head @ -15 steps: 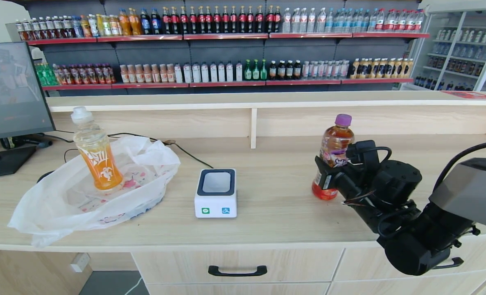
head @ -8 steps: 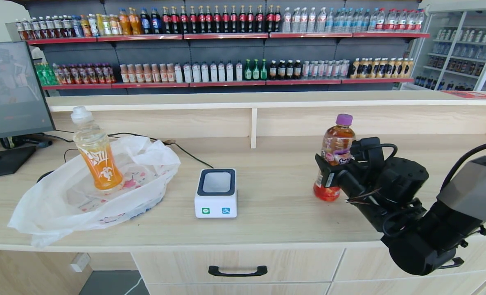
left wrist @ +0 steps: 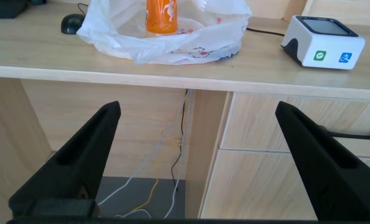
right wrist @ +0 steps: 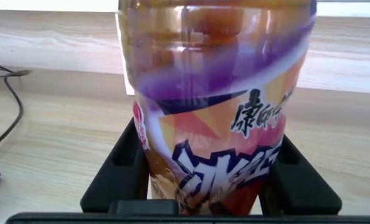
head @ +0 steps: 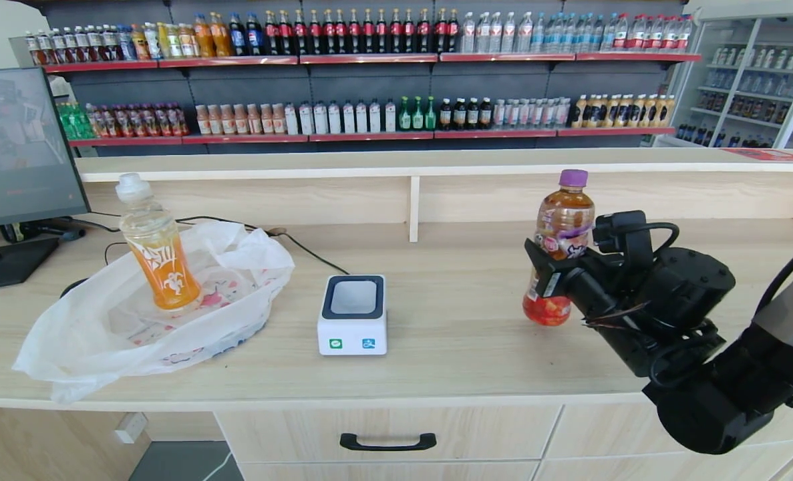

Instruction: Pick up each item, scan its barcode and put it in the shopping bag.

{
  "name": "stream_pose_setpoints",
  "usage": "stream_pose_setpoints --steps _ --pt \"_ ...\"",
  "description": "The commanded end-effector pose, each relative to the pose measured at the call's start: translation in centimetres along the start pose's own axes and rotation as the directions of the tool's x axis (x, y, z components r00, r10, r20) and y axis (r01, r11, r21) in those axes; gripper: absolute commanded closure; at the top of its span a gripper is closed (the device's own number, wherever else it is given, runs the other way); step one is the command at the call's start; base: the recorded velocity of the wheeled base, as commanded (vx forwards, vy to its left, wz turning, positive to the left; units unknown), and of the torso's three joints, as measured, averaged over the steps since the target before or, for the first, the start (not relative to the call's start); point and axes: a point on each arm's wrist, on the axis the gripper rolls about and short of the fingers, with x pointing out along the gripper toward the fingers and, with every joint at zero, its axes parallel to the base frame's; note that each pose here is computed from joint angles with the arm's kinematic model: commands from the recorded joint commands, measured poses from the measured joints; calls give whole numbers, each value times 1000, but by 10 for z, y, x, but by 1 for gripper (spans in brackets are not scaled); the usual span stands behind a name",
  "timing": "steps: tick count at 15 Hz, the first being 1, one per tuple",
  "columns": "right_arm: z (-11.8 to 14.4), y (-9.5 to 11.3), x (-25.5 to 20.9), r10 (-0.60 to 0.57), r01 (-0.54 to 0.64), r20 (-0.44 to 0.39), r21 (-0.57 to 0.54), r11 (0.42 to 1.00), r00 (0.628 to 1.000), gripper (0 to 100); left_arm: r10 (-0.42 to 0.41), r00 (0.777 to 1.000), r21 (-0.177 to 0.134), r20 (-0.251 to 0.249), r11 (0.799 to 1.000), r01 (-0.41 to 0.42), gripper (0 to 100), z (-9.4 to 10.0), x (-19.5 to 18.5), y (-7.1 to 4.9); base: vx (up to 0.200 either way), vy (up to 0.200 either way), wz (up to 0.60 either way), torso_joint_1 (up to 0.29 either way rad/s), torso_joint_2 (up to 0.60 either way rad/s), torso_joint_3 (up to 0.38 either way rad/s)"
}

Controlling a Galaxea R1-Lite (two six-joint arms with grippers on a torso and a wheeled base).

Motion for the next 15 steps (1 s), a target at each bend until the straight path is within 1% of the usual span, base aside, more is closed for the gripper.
stream_pose_setpoints --steps 1,4,7,9,13,15 --pt "18 -2 -9 -2 1 42 7 1000 999 100 0 1000 0 2 1000 0 0 0 0 0 0 0 0 0 0 0" --pt "33 1 -24 18 -19 65 14 1000 998 100 0 1000 0 0 1000 0 0 0 0 0 0 0 0 0 0 0" --pt "48 -1 -41 24 -25 93 19 1000 995 100 0 1000 0 0 1000 0 0 0 0 0 0 0 0 0 0 0" --pt "57 6 -52 55 -58 112 28 998 992 100 0 1000 0 0 1000 0 0 0 0 0 0 0 0 0 0 0" --pt "66 4 -68 59 -64 125 31 997 990 100 0 1000 0 2 1000 0 0 0 0 0 0 0 0 0 0 0" --pt "67 8 -80 86 -91 117 31 995 989 100 0 1000 -2 0 1000 0 0 0 0 0 0 0 0 0 0 0"
